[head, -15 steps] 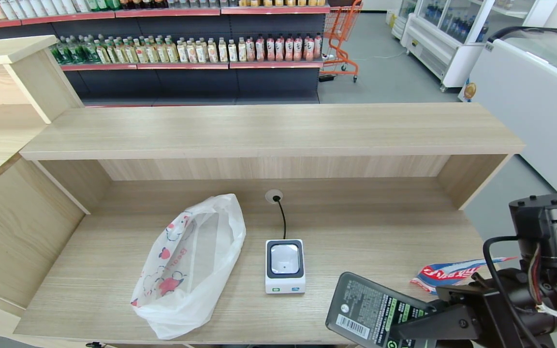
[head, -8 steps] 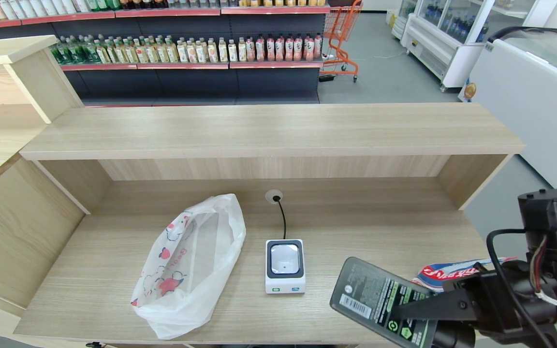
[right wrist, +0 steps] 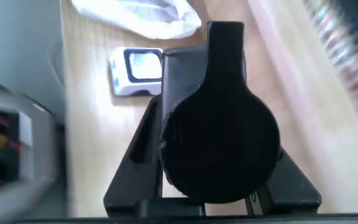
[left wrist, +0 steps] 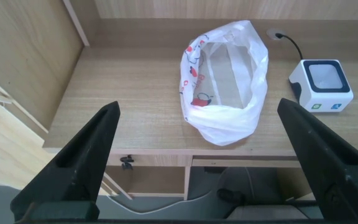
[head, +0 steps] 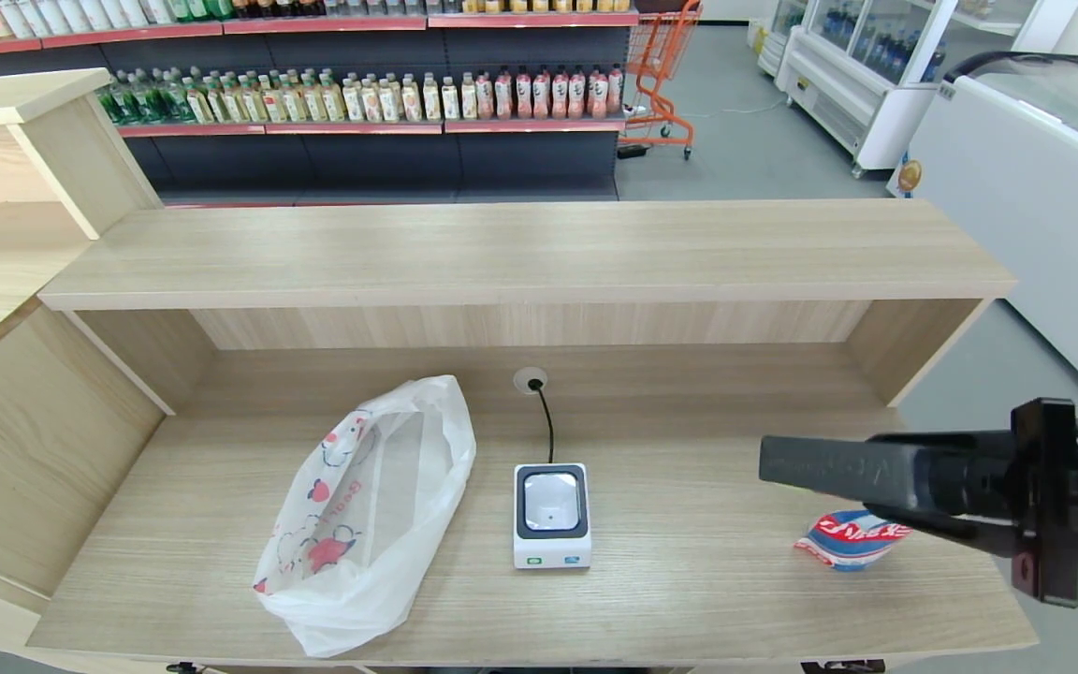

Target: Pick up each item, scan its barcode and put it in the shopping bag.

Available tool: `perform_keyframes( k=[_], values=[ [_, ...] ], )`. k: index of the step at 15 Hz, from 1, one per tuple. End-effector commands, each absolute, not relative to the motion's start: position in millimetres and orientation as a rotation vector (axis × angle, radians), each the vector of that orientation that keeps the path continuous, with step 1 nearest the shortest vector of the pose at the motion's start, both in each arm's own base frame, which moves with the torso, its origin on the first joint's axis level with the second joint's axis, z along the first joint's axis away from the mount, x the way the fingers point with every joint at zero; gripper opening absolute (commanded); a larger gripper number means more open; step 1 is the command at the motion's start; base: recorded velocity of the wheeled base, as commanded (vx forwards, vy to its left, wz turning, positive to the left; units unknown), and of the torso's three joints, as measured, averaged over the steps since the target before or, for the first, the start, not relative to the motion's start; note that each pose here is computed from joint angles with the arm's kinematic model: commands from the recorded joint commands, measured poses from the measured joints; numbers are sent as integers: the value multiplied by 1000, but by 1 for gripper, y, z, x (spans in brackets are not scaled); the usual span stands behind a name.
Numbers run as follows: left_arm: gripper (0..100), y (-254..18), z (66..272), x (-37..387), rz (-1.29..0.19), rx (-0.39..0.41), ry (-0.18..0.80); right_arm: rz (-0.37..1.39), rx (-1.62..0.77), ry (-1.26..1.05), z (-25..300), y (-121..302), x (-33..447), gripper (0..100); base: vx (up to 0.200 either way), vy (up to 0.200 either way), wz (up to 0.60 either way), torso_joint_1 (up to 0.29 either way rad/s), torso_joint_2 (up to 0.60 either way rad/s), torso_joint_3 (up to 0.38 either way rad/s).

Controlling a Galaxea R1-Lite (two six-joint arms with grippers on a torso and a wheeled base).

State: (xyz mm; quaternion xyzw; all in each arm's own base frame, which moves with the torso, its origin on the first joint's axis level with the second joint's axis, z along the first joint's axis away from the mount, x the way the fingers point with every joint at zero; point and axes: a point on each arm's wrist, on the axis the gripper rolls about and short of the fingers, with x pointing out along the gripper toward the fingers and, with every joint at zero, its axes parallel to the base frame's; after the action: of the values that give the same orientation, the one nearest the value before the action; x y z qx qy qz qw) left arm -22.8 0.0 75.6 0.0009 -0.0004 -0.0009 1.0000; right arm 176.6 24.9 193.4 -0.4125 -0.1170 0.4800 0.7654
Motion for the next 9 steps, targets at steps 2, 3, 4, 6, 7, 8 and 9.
perform_keyframes(
  k=[2, 3, 4, 6, 7, 8, 9],
  values=[
    [100, 0, 76, -23, -2, 2, 0, 861, -211, 164, 205, 21, 180, 0, 0, 0, 0, 0, 0, 0],
    [100, 0, 76, -23, -2, 2, 0, 838, -41, 285, 194, 21, 187, 0, 0, 0, 0, 0, 0, 0],
    [100, 0, 76, -23, -2, 2, 0, 829, 17, 322, 192, 21, 189, 0, 0, 0, 0, 0, 0, 0],
    [100, 0, 76, -23, -2, 2, 0, 801, 334, 510, 184, 32, 204, 0, 0, 0, 0, 0, 0, 0],
    [100, 0, 76, -23, -2, 2, 0, 796, 368, 539, 182, 35, 208, 0, 0, 0, 0, 0, 0, 0],
    [100, 0, 76, -23, -2, 2, 0, 804, 379, 562, 179, 38, 212, 0, 0, 0, 0, 0, 0, 0],
    [100, 0, 76, -23, -2, 2, 0, 815, 378, 577, 177, 42, 217, 0, 0, 0, 0, 0, 0, 0]
  ],
)
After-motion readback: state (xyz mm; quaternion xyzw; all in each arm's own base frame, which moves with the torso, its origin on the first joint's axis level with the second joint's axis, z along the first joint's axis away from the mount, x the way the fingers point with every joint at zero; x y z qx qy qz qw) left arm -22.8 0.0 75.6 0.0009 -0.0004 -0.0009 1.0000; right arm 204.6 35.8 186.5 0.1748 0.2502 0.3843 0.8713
